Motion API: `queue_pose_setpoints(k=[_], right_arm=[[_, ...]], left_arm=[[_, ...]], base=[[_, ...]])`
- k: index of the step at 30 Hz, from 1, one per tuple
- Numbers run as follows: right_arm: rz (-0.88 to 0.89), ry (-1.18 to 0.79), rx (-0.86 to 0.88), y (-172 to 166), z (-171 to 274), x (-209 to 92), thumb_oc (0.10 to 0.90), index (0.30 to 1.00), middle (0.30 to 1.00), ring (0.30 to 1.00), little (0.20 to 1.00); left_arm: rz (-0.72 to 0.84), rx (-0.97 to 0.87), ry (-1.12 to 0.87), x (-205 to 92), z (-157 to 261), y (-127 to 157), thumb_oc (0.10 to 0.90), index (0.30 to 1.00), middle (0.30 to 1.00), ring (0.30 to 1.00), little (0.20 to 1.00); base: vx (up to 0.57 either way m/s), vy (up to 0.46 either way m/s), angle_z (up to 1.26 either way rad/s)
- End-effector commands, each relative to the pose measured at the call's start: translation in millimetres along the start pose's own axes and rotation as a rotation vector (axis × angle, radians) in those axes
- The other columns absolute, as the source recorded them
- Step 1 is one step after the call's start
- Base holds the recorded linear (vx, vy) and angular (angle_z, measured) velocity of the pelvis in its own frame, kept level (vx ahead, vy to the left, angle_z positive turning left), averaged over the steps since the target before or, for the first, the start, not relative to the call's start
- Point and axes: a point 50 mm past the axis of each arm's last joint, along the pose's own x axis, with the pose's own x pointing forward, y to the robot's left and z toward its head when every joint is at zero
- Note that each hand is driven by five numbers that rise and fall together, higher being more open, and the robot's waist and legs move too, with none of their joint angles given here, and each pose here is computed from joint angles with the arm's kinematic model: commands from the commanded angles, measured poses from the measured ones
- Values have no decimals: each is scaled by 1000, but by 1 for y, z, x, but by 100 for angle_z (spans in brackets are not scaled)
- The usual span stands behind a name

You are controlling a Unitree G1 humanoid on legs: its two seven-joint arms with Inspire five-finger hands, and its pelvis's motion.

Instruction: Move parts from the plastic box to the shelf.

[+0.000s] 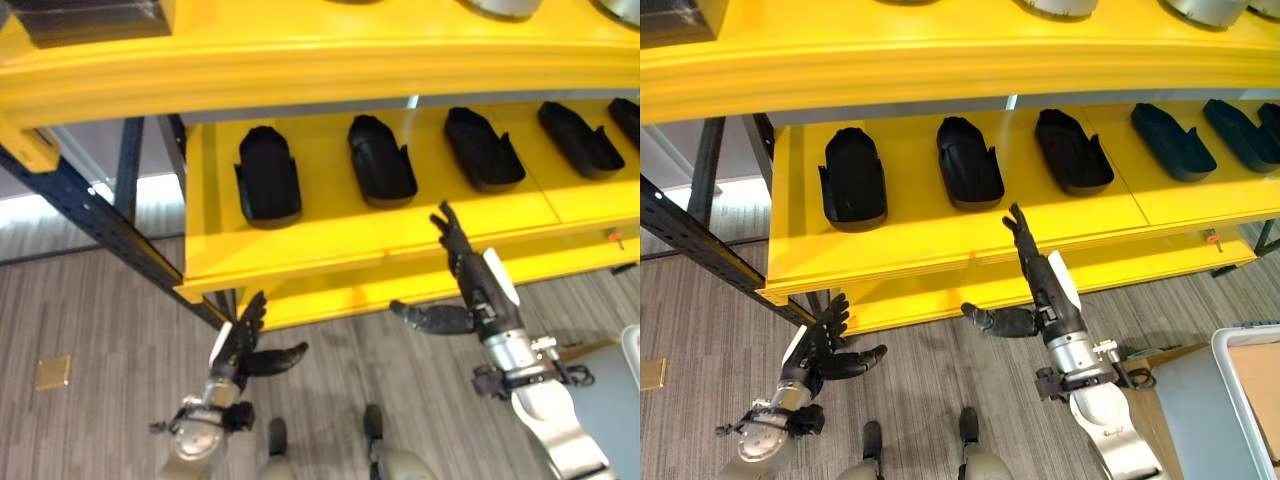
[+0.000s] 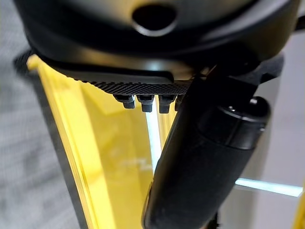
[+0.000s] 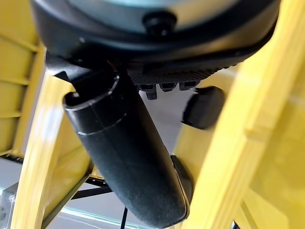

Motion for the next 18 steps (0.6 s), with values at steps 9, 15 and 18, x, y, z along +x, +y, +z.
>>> queue_pose_setpoints(k=[9, 15, 18], right_arm=[[46, 44, 349, 11, -14, -3, 900, 1000, 1000, 1000, 1000], [52, 64, 397, 18, -18, -1, 900, 1000, 1000, 1000, 1000], [47, 75, 412, 18, -20, -2, 900, 1000, 1000, 1000, 1000]], left_arm=[[-142, -150, -47, 5, 5, -11, 900, 1000, 1000, 1000, 1000], [-158, -144, -47, 7, 6, -15, 900, 1000, 1000, 1000, 1000], [-153, -145, -51, 8, 6, -15, 900, 1000, 1000, 1000, 1000]], base=[[-2, -4, 9], [0, 0, 0], [10, 3, 0]])
